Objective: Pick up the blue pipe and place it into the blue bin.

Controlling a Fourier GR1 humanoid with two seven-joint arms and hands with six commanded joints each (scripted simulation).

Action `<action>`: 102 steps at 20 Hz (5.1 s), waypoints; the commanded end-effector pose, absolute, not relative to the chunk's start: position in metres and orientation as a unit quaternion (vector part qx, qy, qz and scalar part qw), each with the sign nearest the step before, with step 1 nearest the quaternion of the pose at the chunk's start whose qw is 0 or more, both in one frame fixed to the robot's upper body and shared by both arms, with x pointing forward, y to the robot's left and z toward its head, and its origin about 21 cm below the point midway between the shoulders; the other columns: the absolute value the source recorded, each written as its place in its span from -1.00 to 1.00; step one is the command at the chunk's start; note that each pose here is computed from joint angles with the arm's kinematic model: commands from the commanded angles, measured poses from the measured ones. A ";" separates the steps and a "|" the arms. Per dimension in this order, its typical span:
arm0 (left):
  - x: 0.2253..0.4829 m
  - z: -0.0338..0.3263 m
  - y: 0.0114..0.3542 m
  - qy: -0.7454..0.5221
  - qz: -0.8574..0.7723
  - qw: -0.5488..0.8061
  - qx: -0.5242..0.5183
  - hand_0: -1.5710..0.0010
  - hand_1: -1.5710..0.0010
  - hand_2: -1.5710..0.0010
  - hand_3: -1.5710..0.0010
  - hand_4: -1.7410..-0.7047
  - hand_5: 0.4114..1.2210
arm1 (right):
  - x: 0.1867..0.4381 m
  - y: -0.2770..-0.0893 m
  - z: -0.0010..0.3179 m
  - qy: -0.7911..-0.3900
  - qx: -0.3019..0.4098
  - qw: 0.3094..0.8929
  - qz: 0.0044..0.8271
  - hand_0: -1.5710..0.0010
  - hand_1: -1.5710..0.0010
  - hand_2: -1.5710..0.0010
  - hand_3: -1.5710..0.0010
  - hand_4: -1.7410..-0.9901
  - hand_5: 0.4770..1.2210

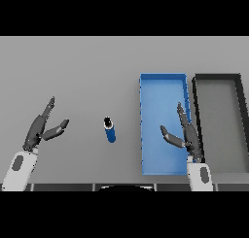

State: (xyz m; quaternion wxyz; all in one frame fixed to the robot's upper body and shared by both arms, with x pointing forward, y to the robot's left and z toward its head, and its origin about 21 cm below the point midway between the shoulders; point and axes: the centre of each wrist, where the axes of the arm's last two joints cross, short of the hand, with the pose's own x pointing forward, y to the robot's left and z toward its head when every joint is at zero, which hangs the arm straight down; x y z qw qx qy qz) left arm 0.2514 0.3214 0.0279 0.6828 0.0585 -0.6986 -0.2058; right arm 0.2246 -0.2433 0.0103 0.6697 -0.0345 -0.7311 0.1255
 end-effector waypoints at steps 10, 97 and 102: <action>0.242 0.036 0.298 -0.660 -0.314 0.681 -0.048 1.00 1.00 1.00 1.00 0.35 -0.70 | 0.228 -0.245 0.015 -0.739 -0.029 0.657 0.145 1.00 1.00 1.00 1.00 0.37 -0.66; 0.269 0.050 0.106 -0.712 -0.343 0.550 -0.270 -1.00 -1.00 -1.00 -0.89 -0.98 1.00 | 0.277 -0.155 0.171 -0.692 0.278 0.457 0.484 1.00 1.00 1.00 1.00 0.30 -0.84; 0.271 0.047 0.108 -0.699 -0.345 0.561 -0.278 -1.00 -1.00 -1.00 -0.93 -0.98 1.00 | 0.290 -0.133 0.176 -0.677 0.278 0.465 0.498 1.00 1.00 1.00 1.00 0.38 -0.90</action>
